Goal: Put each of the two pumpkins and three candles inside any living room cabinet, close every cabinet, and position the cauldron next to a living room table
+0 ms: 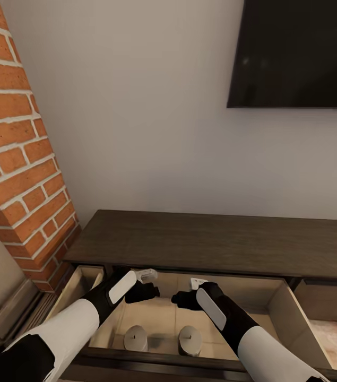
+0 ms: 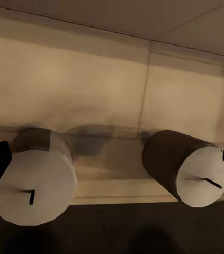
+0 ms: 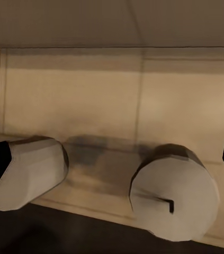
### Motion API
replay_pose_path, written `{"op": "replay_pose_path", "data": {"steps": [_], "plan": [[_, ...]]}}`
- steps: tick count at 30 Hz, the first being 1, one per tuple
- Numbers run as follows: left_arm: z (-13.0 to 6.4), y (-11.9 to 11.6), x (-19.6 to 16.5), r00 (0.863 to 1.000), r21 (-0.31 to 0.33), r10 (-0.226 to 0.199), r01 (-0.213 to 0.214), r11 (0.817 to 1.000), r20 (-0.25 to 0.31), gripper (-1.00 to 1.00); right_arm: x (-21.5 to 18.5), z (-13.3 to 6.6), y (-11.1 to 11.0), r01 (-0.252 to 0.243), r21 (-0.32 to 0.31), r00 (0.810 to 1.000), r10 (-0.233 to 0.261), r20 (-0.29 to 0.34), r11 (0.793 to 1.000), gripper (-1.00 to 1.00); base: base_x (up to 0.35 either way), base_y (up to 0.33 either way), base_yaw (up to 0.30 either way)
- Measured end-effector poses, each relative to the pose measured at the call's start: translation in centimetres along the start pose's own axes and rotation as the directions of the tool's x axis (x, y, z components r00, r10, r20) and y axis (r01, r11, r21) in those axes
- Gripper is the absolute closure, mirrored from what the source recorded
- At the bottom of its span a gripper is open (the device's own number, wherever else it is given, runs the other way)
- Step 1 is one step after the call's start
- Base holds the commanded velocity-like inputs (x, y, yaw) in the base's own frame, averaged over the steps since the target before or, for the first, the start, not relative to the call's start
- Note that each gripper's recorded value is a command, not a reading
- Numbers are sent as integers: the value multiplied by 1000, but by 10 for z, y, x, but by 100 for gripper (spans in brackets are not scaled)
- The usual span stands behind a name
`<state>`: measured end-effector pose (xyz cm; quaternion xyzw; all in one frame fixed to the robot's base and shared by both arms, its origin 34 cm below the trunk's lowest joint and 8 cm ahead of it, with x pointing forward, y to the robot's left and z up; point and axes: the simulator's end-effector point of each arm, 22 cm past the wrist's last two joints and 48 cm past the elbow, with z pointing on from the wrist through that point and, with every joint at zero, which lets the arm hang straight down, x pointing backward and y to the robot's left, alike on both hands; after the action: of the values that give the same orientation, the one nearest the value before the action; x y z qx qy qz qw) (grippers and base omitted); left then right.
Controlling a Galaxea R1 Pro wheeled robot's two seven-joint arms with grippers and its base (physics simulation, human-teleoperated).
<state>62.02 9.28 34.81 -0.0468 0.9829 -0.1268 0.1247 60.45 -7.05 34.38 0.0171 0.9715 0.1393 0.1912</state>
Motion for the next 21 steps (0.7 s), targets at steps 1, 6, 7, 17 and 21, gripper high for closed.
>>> {"op": "replay_pose_path", "data": {"steps": [1,6,7,17,21], "plan": [[-2,-1,-1,1000,0,1,-1,1000,4,-100,-1,-2,1,1,-1,1000,-1,3,1000,-100,-245,0,0],[-12,-4,-7,1000,3,5,-5,1000,23,-100,-8,-10,5,5,-4,1000,-5,22,1000,-100,-299,0,0],[-14,-4,-8,1000,3,5,-5,1000,27,-100,-9,-12,5,6,-5,1000,-6,26,1000,-100,-327,0,0],[-34,-10,-18,999,5,10,-10,1000,50,-100,-24,-30,10,16,-2,999,-15,52,1000,-100,-89,0,0],[-42,-13,-23,999,8,9,-10,1000,52,-100,-31,-38,13,18,-4,998,-17,56,1000,-100,-1,0,0]]}}
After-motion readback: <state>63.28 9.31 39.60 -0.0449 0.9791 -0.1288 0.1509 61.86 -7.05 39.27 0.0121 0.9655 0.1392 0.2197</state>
